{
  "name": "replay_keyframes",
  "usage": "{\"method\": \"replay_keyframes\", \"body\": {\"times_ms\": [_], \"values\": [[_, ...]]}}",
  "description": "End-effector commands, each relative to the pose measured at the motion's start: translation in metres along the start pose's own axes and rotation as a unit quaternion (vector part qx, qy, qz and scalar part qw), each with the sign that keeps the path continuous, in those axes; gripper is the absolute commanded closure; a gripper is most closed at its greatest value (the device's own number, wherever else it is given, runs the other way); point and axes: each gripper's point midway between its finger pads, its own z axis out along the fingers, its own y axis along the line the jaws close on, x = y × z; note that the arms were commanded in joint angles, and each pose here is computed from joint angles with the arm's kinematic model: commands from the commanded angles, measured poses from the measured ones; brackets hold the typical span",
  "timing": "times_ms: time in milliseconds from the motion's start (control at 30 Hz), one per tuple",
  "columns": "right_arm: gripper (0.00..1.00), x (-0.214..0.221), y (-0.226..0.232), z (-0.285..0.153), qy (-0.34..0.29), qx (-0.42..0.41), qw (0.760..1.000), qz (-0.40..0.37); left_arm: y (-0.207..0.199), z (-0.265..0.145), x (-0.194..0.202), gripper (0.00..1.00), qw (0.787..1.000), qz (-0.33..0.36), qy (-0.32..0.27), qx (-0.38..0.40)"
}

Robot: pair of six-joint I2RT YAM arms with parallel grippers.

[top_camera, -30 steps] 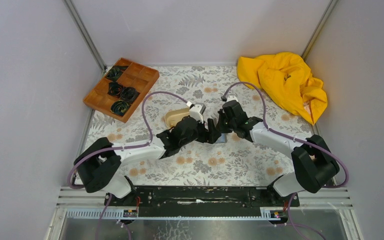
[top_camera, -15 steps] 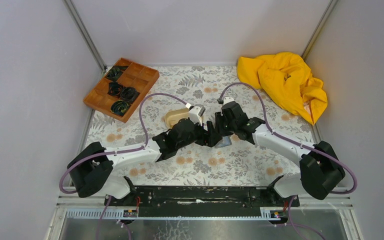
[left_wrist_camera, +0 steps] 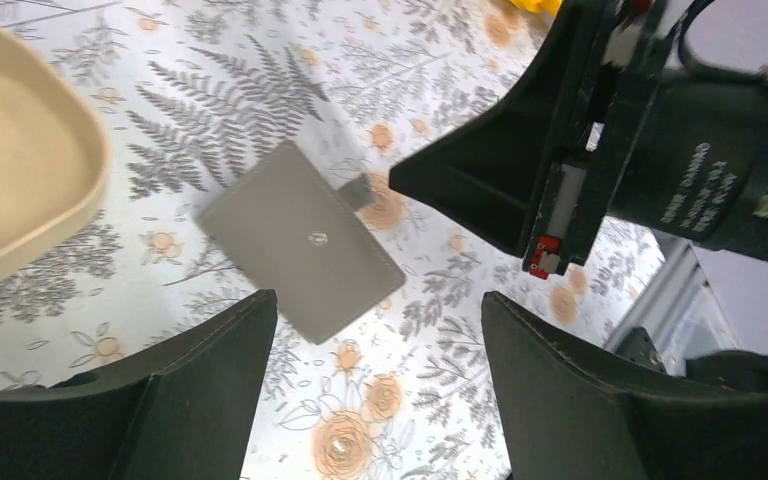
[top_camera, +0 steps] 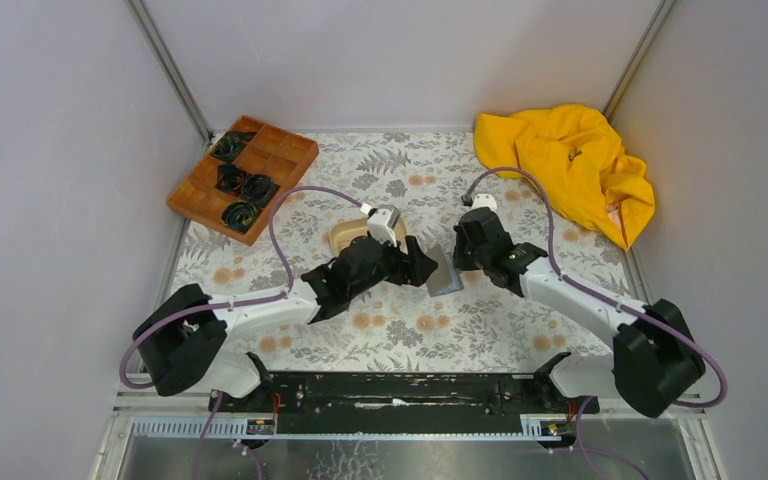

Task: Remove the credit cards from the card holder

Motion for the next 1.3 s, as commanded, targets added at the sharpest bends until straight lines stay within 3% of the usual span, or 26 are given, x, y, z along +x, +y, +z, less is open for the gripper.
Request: {"method": "replay_keyframes", "body": {"times_ms": [0,333,1000,1267], "values": [[1.00,0.020,-0.019,0.016,0.035,0.043,0.998,-0.007,0.016,0.001,-0.007,0.19,0.999,0.008,-0.022,-0.030],[1.00,0.033,-0.007,0.030,0.059,0.010,0.998,-0.009,0.013,0.002,-0.005,0.19,1.000,0.006,-0.017,-0.024],[1.00,0.024,0.058,0.012,0.053,-0.102,0.993,0.001,0.010,-0.018,-0.025,0.19,0.998,-0.008,-0.065,-0.019],[1.00,0.029,0.079,0.016,0.059,-0.118,0.991,-0.008,0.007,-0.017,-0.021,0.18,0.998,-0.017,-0.056,-0.009]]}}
